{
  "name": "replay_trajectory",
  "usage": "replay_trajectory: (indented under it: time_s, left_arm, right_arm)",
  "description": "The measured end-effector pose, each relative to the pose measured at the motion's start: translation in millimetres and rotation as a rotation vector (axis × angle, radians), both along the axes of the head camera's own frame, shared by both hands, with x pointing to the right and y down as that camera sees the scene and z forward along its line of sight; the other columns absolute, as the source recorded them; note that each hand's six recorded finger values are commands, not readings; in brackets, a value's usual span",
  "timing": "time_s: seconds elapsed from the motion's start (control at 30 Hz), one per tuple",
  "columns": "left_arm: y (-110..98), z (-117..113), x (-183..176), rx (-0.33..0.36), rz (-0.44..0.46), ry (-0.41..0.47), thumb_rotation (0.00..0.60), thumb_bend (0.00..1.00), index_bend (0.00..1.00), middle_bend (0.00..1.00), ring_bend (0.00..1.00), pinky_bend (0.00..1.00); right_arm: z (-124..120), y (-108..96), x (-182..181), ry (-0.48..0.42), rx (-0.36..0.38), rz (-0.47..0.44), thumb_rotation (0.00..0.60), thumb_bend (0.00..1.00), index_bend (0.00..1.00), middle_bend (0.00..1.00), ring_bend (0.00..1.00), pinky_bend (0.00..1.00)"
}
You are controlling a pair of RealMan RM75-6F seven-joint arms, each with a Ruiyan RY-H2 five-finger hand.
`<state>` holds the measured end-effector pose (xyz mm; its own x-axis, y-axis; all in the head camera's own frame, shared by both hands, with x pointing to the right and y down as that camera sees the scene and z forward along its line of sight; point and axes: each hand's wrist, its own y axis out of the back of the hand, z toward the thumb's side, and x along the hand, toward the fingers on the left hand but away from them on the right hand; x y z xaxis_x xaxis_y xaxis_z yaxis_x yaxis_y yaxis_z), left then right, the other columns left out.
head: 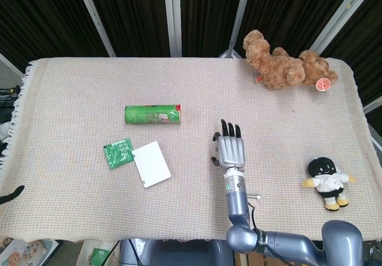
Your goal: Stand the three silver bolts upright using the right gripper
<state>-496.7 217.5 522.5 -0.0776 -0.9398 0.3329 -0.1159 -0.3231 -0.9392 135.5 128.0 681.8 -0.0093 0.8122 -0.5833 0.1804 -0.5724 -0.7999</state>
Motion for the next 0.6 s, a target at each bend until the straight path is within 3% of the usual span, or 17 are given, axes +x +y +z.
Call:
replay_trajectory:
  time_s: [0.37,0.6]
  left_arm:
    - [0,0,0,0.001,-0.004,0.002,0.6,0.24,0.06,0.03,0.0,0.14]
    - [-1,1,0,-0.001,-0.005,0.002,0.6,0.24,0.06,0.03,0.0,0.14]
  right_arm:
    - [22,-1,9,-0.044,-0.05,0.066,0.6,0.23,0.47,0.0,0.0,0.0]
    - [32,-2,10,-0.03,-0.053,0.051,0.6,0.25,0.5,0.0,0.0,0.0]
